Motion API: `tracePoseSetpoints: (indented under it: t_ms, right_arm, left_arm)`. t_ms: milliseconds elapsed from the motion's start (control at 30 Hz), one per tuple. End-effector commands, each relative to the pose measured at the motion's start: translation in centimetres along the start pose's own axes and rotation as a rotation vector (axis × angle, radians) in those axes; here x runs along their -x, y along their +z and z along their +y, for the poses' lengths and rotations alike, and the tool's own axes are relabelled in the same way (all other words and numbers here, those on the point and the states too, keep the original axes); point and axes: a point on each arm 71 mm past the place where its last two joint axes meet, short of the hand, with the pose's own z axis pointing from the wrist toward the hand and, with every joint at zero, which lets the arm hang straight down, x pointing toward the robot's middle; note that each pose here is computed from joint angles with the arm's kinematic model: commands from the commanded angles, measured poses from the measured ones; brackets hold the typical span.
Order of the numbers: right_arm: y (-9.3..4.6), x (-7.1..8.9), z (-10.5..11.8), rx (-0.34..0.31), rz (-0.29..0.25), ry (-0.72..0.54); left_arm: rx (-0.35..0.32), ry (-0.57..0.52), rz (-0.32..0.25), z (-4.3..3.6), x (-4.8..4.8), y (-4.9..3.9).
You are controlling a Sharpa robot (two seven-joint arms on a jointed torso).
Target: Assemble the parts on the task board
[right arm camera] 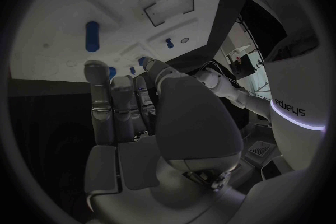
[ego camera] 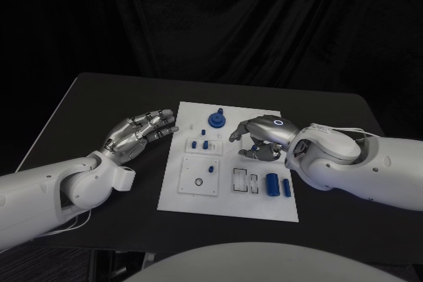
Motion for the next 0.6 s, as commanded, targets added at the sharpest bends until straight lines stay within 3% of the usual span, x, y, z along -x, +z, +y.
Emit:
tracePoseSetpoints:
  t_ms: [33,233,600]
  right_arm:
    - [-0.6,0.1,-1.6,-0.099,0.032,-0.014]
    - [-1.7,-0.3,-3.5,-0.166,0.052,-0.025]
    - [-1.8,-1.0,-4.8,-0.202,0.069,-0.033]
  left_arm:
    - [-0.023,-0.01,0.006,-0.07,-0.16,0.13]
    - [-0.022,-0.012,0.01,0.06,-0.22,0.33]
    - [-0.015,-0.015,0.015,0.3,-0.31,0.48]
